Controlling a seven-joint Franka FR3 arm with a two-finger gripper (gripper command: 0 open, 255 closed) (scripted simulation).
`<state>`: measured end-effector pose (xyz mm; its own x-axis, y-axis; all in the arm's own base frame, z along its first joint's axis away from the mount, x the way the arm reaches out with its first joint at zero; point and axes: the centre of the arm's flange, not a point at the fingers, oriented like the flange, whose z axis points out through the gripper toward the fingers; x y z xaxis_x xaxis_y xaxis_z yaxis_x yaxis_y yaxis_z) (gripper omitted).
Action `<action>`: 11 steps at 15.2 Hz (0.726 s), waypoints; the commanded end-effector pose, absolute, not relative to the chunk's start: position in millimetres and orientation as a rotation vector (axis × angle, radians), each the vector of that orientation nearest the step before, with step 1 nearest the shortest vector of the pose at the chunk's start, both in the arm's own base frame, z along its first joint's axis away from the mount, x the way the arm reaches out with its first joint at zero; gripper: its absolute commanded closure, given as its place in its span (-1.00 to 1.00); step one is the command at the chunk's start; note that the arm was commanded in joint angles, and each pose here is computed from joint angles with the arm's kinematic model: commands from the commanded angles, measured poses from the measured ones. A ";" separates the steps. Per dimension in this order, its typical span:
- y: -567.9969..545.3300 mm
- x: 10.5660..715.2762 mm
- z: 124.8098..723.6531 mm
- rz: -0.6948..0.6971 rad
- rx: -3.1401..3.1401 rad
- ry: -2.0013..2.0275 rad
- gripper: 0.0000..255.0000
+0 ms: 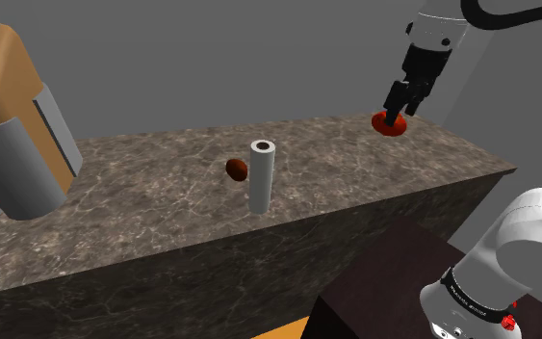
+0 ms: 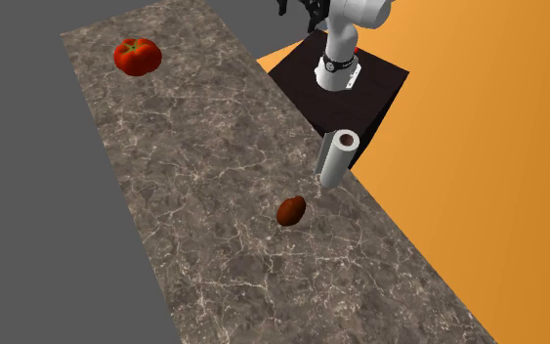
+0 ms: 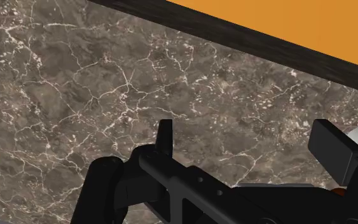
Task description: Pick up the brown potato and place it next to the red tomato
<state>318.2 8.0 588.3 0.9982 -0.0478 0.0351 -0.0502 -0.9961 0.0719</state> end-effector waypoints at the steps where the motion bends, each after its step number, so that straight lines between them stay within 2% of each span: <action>1: 8.0 318.2 588.3 0.051 3.067 -0.075 -1.00; 11: 72.0 411.2 525.1 0.086 3.066 -0.006 -1.00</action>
